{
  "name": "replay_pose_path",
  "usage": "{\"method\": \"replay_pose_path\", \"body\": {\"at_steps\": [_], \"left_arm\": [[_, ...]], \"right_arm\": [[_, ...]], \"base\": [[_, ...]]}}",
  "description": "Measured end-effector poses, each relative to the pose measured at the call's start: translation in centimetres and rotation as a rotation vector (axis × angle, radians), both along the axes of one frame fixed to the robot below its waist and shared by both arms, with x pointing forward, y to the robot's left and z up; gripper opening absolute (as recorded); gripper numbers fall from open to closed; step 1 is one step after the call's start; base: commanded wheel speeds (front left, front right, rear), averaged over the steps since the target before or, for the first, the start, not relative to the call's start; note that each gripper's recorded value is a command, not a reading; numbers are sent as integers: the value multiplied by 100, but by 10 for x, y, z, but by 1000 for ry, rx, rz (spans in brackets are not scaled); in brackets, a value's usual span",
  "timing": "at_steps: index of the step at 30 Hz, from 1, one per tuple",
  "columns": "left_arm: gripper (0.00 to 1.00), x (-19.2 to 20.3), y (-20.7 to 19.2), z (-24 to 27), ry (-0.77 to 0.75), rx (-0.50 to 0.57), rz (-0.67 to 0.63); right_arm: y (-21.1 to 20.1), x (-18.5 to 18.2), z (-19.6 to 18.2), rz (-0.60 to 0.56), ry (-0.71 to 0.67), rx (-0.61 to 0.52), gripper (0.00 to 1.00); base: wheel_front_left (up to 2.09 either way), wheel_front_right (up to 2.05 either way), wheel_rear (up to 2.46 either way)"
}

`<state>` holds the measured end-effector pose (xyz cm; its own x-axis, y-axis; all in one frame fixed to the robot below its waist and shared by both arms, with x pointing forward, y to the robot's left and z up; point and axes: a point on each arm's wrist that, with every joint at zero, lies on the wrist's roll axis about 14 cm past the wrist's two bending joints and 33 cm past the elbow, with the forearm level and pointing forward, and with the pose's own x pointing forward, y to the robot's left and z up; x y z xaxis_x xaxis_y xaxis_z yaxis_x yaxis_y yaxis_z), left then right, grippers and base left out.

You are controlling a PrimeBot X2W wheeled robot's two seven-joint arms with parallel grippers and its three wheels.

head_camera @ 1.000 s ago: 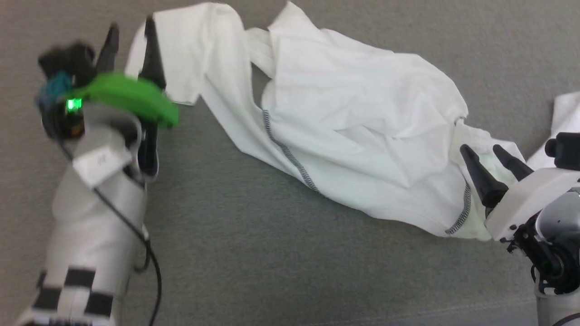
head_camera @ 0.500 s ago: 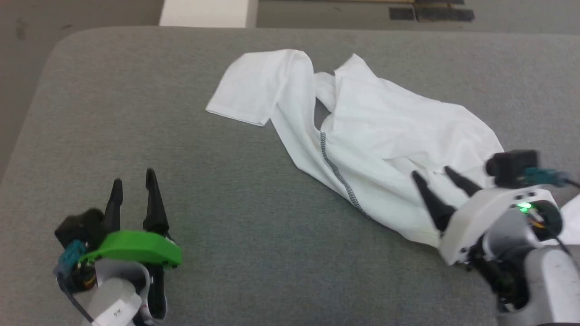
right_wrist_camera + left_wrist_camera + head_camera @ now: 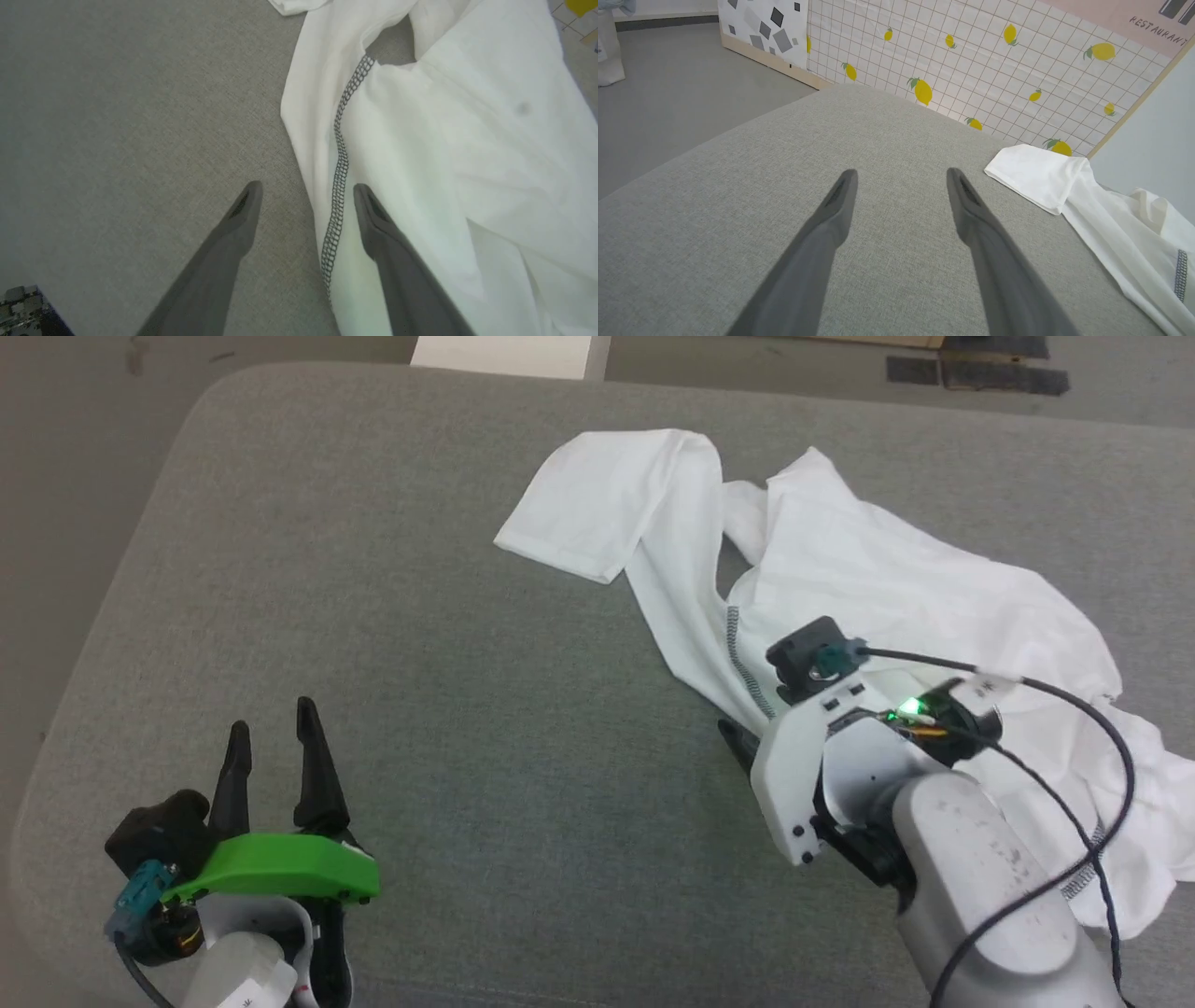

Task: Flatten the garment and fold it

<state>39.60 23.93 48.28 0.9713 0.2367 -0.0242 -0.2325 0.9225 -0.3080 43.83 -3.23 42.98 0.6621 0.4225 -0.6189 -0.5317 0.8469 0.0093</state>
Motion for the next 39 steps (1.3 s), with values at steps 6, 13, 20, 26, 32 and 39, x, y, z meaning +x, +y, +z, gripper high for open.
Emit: {"method": "replay_pose_path", "body": {"at_steps": [6, 13, 20, 26, 32, 39], "left_arm": [[100, -1, 4, -11, 29, -9, 20], [100, -5, 9, -23, 59, -18, 43], [100, -5, 3, -21, 51, -32, 21], [100, -4, -5, -19, 43, -41, -4], [100, -2, -13, -15, 29, -45, -32], [100, 4, -26, -4, 3, -43, -80]], "right_arm": [[3, 6, -36, 33, 85, -117, 100], [32, 3, -53, 113, 144, -83, 0], [99, -68, -36, 318, 351, 129, 0], [99, -115, -31, 424, 504, 146, 0], [87, -72, 9, 290, 301, 317, 100], [13, -3, 57, -60, -20, 474, 100]], "base": [[0, 0, 0], [0, 0, 0], [0, 0, 0], [0, 0, 0], [0, 0, 0], [0, 0, 0]]}}
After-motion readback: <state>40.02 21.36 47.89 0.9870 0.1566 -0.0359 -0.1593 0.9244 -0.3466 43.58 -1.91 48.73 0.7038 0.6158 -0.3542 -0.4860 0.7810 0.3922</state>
